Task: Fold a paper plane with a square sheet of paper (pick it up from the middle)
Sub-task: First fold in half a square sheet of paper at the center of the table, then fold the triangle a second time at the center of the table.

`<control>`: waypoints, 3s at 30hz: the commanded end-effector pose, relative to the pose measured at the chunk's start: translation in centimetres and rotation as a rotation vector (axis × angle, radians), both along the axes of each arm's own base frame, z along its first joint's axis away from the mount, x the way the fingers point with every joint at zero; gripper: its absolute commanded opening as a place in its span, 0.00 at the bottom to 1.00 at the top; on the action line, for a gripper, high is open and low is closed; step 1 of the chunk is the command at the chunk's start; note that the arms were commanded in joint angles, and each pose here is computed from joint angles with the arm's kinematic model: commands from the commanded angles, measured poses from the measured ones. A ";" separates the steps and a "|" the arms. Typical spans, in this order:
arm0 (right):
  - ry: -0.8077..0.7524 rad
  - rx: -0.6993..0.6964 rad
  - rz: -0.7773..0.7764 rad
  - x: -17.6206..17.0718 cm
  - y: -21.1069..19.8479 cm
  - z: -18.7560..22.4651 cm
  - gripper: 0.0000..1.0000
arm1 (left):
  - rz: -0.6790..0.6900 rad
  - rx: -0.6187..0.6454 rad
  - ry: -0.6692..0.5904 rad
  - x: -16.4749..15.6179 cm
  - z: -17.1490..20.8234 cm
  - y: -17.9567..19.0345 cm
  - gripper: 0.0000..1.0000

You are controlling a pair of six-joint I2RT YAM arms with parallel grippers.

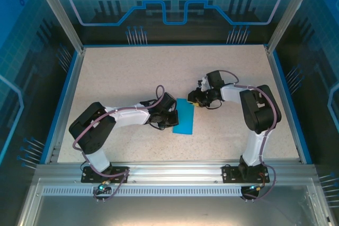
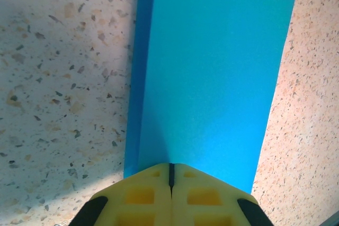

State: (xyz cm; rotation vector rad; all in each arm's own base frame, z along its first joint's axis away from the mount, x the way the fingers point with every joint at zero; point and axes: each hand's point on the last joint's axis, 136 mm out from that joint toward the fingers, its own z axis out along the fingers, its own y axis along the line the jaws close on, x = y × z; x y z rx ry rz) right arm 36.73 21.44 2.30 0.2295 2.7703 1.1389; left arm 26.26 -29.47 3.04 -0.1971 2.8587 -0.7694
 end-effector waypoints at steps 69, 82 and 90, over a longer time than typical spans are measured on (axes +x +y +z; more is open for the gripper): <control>0.003 -0.010 0.116 -11.4 0.1 1.8 0.43 | 0.072 -0.141 0.075 -0.5 1.3 0.7 0.56; 0.015 0.023 0.122 -10.7 0.9 1.0 0.44 | 0.068 -0.146 0.092 -0.4 0.6 0.3 0.57; 0.040 0.002 0.122 -10.9 0.7 0.0 0.45 | 0.060 -0.161 0.101 -0.4 0.3 -0.1 0.56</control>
